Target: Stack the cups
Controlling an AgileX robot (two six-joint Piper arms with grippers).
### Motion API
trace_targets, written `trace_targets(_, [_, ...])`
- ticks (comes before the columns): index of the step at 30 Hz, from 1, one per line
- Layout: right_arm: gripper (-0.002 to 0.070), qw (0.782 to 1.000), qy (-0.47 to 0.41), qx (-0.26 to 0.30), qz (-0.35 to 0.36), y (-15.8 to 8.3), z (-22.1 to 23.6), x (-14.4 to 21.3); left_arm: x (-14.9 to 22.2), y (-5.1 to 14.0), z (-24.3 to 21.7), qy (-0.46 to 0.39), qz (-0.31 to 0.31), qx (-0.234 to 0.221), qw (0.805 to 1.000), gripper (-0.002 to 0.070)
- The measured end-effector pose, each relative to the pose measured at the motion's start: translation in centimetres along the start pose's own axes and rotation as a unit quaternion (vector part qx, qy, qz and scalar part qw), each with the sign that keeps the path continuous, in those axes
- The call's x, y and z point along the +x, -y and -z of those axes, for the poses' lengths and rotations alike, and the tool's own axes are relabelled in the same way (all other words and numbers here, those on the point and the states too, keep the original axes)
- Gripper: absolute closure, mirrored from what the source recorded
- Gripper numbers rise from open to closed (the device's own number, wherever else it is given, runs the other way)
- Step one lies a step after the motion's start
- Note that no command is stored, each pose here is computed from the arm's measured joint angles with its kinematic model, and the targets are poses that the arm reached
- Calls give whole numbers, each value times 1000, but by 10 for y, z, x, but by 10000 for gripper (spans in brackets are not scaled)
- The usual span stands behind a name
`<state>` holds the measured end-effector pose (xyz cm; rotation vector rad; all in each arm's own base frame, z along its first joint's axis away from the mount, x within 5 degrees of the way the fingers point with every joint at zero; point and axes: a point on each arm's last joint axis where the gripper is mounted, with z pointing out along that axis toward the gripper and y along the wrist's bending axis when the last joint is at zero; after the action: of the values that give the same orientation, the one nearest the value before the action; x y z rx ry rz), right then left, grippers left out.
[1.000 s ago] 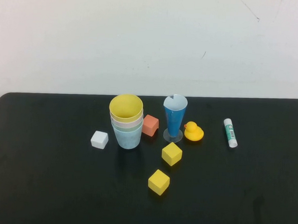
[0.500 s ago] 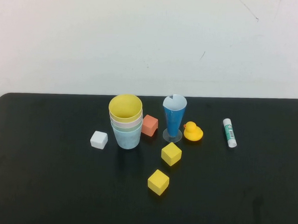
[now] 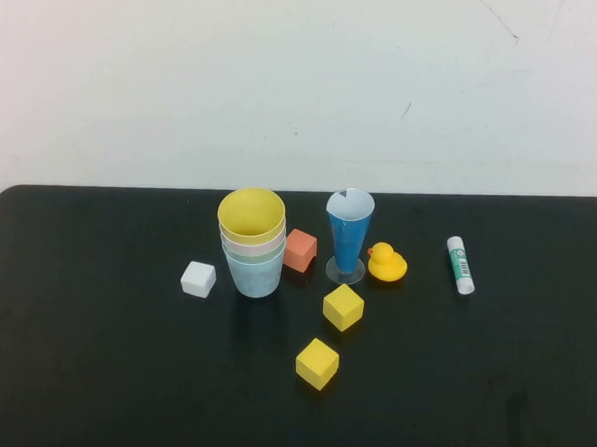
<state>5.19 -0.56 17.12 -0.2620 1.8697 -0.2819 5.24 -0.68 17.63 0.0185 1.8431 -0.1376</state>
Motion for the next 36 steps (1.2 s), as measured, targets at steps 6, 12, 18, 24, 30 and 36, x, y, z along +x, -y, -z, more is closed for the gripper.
trace_targets(6, [678,1000,-4,6,-6,1,0,0,0,0,0,0,0,0,1000,677])
trace_targets(12, [678,1000,-9,20,-21,2,0,1,0,0,0,0,0,0,1000,677])
trace_targets(18, [678,997,-8,21,-79,2,0,1,0,0,0,0,0,0,1000,677])
trace_targets(24, [678,993,-9,27,-118,2,0,1,0,0,0,0,0,0,1000,677])
trace_targets(30, [678,989,-7,23,-147,2,0,1,0,0,0,0,0,0,1000,677])
trace_targets(36, [678,987,-10,34,-155,3,0,2,0,0,0,0,0,0,1000,677])
